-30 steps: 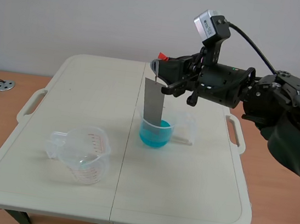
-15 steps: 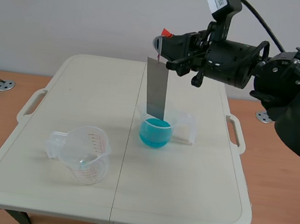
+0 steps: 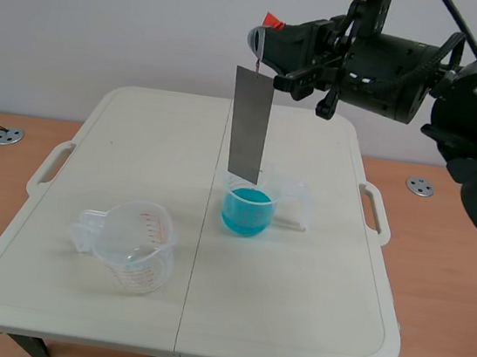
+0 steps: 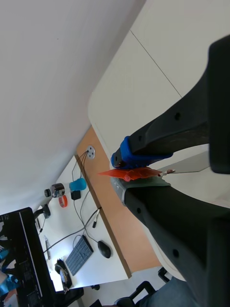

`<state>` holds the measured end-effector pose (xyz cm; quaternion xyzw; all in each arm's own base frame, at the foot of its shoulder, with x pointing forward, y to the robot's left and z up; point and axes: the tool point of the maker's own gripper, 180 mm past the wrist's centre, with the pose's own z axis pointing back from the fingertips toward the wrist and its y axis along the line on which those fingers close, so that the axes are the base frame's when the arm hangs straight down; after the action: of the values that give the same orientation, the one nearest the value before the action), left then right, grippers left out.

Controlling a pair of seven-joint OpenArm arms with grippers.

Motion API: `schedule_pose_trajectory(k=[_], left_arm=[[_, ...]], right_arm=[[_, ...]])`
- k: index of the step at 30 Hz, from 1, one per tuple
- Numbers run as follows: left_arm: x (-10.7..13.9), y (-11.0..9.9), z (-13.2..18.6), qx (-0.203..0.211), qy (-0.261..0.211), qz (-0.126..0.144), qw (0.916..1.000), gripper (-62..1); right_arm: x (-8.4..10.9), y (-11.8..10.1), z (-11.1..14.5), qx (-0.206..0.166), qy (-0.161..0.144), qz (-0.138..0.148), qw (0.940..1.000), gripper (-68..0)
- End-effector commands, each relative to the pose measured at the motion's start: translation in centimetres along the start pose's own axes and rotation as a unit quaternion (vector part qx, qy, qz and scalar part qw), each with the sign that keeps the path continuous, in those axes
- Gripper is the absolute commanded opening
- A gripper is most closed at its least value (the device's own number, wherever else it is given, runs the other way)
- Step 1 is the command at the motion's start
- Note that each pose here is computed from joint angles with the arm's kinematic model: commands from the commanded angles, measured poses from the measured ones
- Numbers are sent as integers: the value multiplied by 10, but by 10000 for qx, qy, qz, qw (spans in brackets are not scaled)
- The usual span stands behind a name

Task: Hold the metal plate by the orange handle, dip it into the blue solution, take it out and point at it, then put the plate back in the beaker on the left.
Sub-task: 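Raise the plate and point at it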

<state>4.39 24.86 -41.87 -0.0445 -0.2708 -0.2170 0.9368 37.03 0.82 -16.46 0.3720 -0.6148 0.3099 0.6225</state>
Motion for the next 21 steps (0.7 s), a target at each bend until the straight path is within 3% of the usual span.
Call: schedule_pose_trajectory(k=[1,5,9,13,21], left_arm=[[38,22,-3,155,-438,-264,9986,-582],[94,64,-4,453,-994,-570,9924,-582],[148,83,-4,469,-1541,-750,9841,-582],[195,85,-4,182,-2004,-1068,9737,-582],[264,68,-17,-226,-2467,-1487,9573,-582]], right_arm=[[21,-1,2,38,-249,122,9996,-660],[35,-3,7,-6,-343,171,9993,-660],[46,-5,11,-50,-427,218,9988,-660],[52,-5,13,-57,-451,306,9985,-660],[59,-4,17,-1,-573,154,9982,-660]])
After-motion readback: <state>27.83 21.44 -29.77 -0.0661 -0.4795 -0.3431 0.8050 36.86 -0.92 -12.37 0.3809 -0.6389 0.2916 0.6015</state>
